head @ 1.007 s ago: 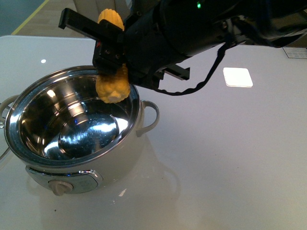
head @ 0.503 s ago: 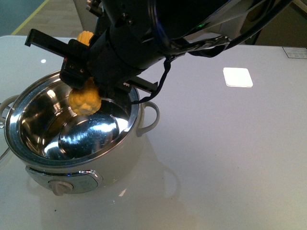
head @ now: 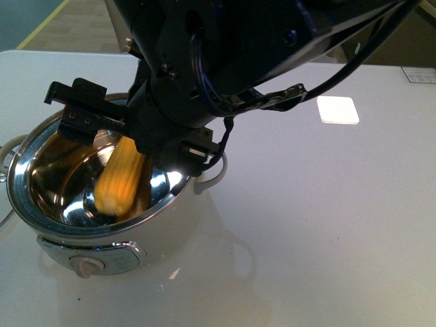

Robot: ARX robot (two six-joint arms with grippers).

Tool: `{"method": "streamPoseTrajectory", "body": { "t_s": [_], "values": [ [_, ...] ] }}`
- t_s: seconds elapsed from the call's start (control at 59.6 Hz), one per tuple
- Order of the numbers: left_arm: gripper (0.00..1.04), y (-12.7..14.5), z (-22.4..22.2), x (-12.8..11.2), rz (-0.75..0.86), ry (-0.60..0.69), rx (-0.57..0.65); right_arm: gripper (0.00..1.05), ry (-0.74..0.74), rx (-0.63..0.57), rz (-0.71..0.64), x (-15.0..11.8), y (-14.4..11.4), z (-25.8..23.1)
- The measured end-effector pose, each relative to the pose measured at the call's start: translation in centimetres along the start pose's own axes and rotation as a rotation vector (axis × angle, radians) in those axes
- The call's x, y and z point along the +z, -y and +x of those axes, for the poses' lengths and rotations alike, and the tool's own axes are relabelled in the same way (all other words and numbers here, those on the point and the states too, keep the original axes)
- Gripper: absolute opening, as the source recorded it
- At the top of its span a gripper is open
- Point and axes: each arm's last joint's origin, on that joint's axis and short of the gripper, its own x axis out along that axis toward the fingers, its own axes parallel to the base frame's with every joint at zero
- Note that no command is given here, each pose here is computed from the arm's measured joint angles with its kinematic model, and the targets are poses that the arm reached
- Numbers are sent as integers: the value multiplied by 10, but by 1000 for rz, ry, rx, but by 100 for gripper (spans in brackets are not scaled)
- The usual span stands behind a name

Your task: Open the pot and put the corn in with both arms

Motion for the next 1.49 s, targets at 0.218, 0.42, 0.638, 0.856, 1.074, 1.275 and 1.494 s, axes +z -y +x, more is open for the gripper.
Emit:
{"method": "streamPoseTrajectory", "body": {
  "t_s": [0.218, 0.42, 0.638, 0.856, 1.074, 1.275, 1.494],
  "values": [
    [98, 0, 0, 0, 0, 0, 0, 96, 87, 8, 53, 12, 18, -38],
    [98, 0, 0, 0, 0, 0, 0, 96, 251, -21, 53, 22, 42, -116],
    [98, 0, 0, 0, 0, 0, 0, 96, 405, -171, 8, 9, 88, -198],
    [98, 0, 0, 0, 0, 0, 0, 96, 496, -301, -34, -24, 121, -251],
    [98, 0, 0, 0, 0, 0, 0, 62, 1023, -504, -343, -54, 140, -261],
    [98, 0, 0, 0, 0, 0, 0, 25, 1080, -522, -406, -79, 148, -277],
    [98, 0, 0, 0, 0, 0, 0, 2, 1075, -530, -422, -101, 155, -284]
  ]
}}
